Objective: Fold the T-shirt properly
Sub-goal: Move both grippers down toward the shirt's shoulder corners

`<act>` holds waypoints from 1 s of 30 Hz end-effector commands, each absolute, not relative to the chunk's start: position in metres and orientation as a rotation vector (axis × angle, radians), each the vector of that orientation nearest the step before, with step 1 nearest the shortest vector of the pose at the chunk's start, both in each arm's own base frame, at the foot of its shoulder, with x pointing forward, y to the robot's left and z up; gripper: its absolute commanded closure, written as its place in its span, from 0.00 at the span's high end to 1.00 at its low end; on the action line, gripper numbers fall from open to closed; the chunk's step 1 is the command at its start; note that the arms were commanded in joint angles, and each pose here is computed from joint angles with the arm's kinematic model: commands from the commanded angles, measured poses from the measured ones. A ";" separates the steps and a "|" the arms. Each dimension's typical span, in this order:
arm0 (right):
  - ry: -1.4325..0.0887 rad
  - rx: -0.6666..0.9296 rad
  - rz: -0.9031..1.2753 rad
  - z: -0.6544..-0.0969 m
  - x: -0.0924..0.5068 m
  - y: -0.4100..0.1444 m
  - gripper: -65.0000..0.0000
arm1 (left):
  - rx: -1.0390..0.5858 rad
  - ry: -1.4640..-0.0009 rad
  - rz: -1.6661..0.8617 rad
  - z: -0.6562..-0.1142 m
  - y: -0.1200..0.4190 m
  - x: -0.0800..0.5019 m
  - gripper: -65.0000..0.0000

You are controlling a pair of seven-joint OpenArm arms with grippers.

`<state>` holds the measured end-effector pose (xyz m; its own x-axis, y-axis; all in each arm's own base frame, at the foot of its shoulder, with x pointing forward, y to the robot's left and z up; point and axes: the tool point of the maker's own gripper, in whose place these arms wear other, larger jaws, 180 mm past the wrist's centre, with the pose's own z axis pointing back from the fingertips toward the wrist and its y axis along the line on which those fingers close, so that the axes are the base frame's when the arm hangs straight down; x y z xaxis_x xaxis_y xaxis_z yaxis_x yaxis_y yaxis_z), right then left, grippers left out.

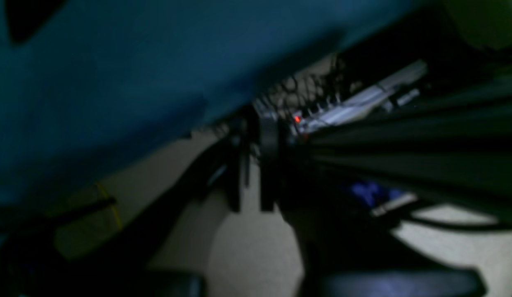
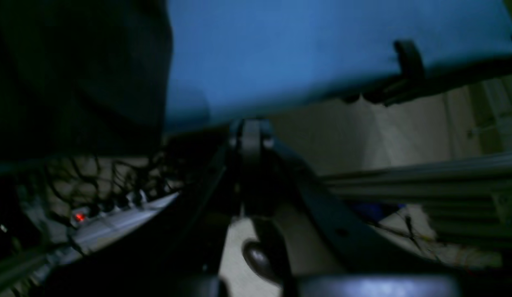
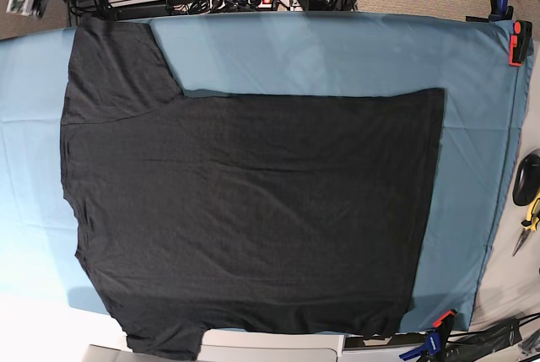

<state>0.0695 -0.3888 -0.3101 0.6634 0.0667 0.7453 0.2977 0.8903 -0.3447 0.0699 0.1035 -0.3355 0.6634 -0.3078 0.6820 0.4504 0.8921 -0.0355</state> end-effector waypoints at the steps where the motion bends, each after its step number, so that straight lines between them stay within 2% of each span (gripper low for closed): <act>1: -0.877 -0.454 -0.135 -0.301 0.078 -0.390 0.00 | -0.212 -0.760 -0.425 -0.328 0.102 0.075 0.12; 9: -0.965 0.034 -0.116 -0.305 0.126 -0.319 0.00 | -0.245 -0.847 -0.230 -0.317 0.118 0.121 0.12; 13: -0.989 0.163 -0.201 -0.305 0.136 -0.303 0.00 | -0.327 -0.859 -0.158 -0.315 0.123 0.132 0.12; 18: -1.052 0.214 -0.278 -0.300 0.146 -0.297 0.00 | -0.373 -0.831 -0.049 -0.333 0.140 0.137 0.12; 25: -1.175 0.168 -0.452 -0.297 0.164 -0.325 0.00 | -0.422 -0.763 0.110 -0.372 0.158 0.146 0.12; 30: -1.229 0.141 -0.549 -0.298 0.178 -0.353 0.00 | -0.545 -0.797 0.087 -0.359 0.139 0.163 0.12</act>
